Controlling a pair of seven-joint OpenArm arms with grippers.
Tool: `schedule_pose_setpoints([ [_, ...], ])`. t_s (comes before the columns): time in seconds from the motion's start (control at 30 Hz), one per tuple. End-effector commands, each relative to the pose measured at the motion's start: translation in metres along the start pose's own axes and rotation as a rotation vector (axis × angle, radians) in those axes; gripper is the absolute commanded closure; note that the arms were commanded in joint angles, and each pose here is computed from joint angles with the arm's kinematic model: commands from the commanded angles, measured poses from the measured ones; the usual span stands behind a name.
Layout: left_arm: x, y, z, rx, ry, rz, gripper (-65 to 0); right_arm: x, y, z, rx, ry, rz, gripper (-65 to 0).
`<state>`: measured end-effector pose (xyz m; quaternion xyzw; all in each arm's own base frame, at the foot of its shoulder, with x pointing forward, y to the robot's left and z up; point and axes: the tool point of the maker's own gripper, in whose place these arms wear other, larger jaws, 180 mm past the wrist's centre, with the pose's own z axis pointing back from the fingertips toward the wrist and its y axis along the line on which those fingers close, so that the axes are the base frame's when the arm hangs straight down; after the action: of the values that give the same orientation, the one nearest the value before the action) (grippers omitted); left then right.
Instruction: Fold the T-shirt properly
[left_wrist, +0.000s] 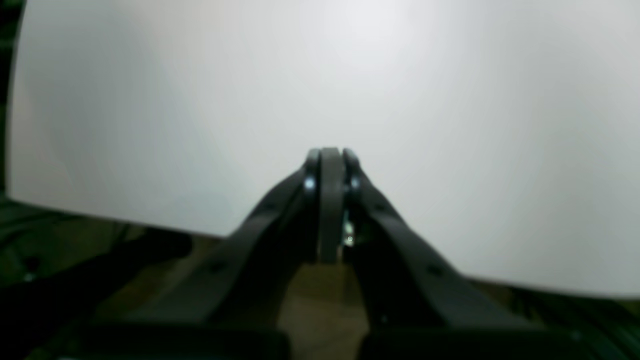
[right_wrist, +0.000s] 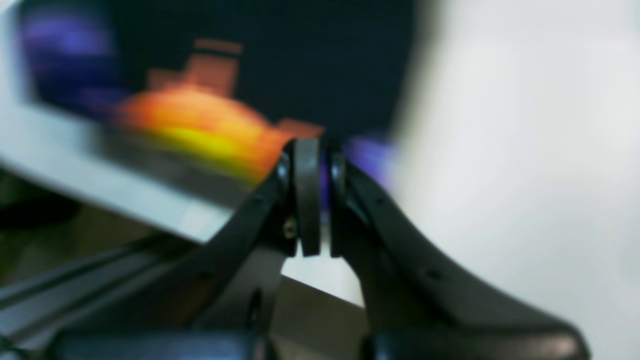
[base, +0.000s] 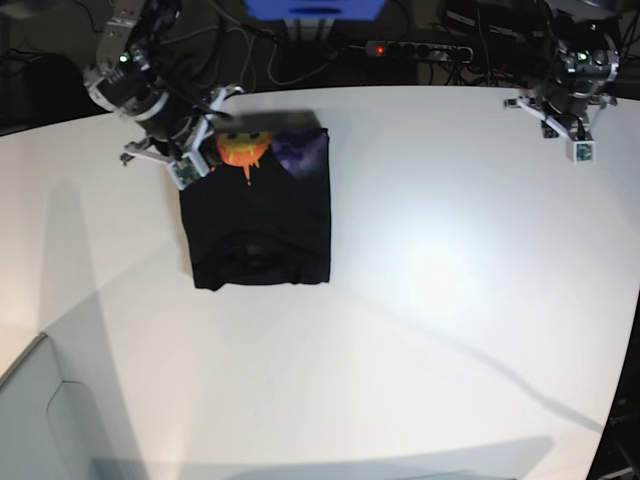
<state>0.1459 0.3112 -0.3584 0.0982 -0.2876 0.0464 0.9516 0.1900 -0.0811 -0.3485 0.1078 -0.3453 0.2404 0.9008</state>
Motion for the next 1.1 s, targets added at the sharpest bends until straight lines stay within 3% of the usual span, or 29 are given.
schedule_pose_setpoints([
  [0.0, 0.005, 0.003, 0.006, 0.014, -0.023, -0.020, 0.0, 0.015, 0.013, 0.000, 0.036, -0.056, 0.020, -0.2],
  [0.1, -0.006, 0.003, 0.008, 0.012, 0.004, -0.020, 0.0, 0.021, 0.045, -0.005, 0.128, -0.069, 0.055, -0.2],
  [0.23, -0.020, 0.006, 0.012, 0.026, 0.030, 0.008, 0.0, 0.023, 0.056, -0.009, 0.164, -0.071, 0.063, -0.2],
  [0.37, -0.029, 0.016, 0.017, 0.066, 0.036, 0.070, 0.0, 0.024, 0.054, -0.019, 0.179, -0.084, 0.054, -0.2],
  [0.7, -0.054, 0.023, 0.024, 0.085, 0.097, 0.085, 0.0, -0.005, 0.053, -0.039, 0.238, -0.046, 0.036, -0.2],
  [1.07, -0.077, 0.013, 0.029, 0.075, 0.147, 0.121, 0.0, 0.033, 0.044, -0.004, 0.155, -0.160, 0.116, -0.2],
])
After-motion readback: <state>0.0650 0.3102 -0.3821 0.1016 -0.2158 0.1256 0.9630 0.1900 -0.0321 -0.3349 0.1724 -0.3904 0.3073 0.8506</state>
